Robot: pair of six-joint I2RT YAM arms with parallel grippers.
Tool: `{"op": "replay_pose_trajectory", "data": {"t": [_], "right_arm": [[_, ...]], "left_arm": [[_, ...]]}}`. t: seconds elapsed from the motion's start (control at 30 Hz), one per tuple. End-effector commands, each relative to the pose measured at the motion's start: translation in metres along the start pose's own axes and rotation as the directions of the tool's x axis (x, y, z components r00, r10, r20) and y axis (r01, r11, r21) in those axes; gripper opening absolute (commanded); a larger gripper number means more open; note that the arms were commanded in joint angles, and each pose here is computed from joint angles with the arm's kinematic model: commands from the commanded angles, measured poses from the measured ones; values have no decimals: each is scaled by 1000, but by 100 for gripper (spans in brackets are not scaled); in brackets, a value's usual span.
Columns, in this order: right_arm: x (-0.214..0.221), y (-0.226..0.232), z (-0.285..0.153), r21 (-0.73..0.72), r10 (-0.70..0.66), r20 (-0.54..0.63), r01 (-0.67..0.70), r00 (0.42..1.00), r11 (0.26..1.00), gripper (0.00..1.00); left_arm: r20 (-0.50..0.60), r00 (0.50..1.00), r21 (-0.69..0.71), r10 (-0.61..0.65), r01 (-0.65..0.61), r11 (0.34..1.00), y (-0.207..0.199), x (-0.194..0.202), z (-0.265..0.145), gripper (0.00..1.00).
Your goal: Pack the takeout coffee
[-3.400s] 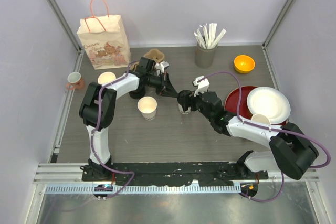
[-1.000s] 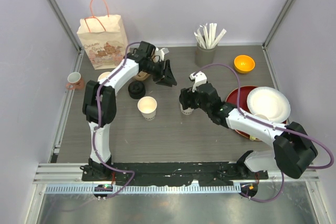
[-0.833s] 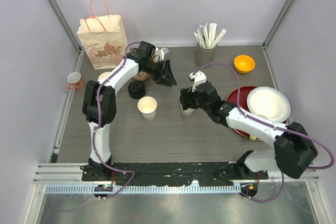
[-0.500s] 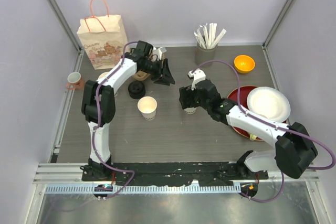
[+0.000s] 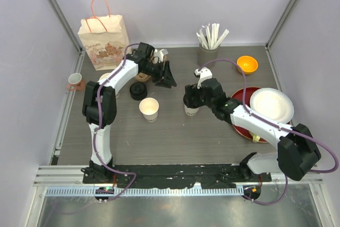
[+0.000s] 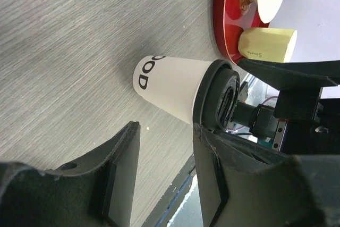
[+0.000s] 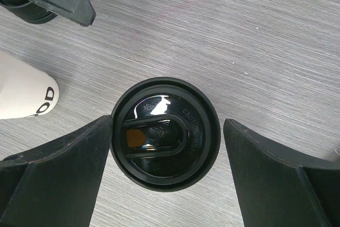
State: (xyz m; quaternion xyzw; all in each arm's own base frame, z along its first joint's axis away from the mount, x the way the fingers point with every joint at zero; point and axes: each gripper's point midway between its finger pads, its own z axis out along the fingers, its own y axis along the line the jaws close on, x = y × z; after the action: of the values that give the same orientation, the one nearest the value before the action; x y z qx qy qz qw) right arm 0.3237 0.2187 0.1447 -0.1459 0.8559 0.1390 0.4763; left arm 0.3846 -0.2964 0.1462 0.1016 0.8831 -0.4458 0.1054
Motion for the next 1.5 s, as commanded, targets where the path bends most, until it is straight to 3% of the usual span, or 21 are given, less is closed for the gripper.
{"op": "replay_pose_trajectory", "data": {"t": [0.0,0.1,0.13,0.2,0.23,0.37,0.4,0.53,0.6,0.67,0.77,0.93,1.03,1.13,1.3,1.47], "right_arm": [[-28,3,-6,-19,11,73,-10,997,1000,91],[-38,5,-10,-27,15,95,-13,995,1000,92],[-44,6,-11,-29,19,108,-16,994,999,92],[-52,5,-16,-29,19,131,-15,991,999,92],[-55,5,-18,-29,20,137,-17,990,999,92],[-72,7,-27,-41,8,170,-1,985,999,91],[-72,7,-27,-43,2,167,5,986,999,91],[-72,13,-27,-68,0,155,11,988,998,88],[-70,16,-25,-85,1,145,12,989,996,88],[-69,17,-22,-88,0,139,13,990,996,87],[-68,21,-18,-102,6,126,7,992,995,87],[-70,26,-16,-121,2,95,9,995,993,87],[-69,26,-15,-118,3,80,6,997,993,87],[-69,27,-13,-121,14,67,-5,998,993,86],[-69,28,-12,-119,23,57,-16,998,993,86],[-64,26,-12,-111,23,43,-18,999,994,86]], "left_arm": [[35,997,7,62,-63,998,-19,-6,-21,48],[38,990,-68,134,-131,989,-14,-9,-30,48],[46,975,-99,216,-211,972,-15,-16,-38,48],[28,962,-246,270,-256,935,2,-19,-52,49],[27,934,-314,357,-331,890,7,-31,-65,49],[-41,880,-542,473,-417,729,31,-42,-111,49],[-66,881,-599,468,-410,688,41,-41,-122,49],[-52,919,-671,391,-322,668,77,-29,-150,44],[-64,923,-670,380,-322,669,88,-18,-157,41],[-93,902,-582,421,-393,712,78,-6,-147,41],[-175,835,-418,522,-543,728,71,15,-129,46],[-257,759,-395,599,-648,651,90,9,-123,46],[-231,724,-365,649,-683,632,90,4,-113,46],[-219,735,-375,641,-670,641,98,0,-105,44],[-299,758,-362,579,-652,667,122,12,-95,39],[-300,759,-383,578,-651,655,132,11,-88,39]]}}
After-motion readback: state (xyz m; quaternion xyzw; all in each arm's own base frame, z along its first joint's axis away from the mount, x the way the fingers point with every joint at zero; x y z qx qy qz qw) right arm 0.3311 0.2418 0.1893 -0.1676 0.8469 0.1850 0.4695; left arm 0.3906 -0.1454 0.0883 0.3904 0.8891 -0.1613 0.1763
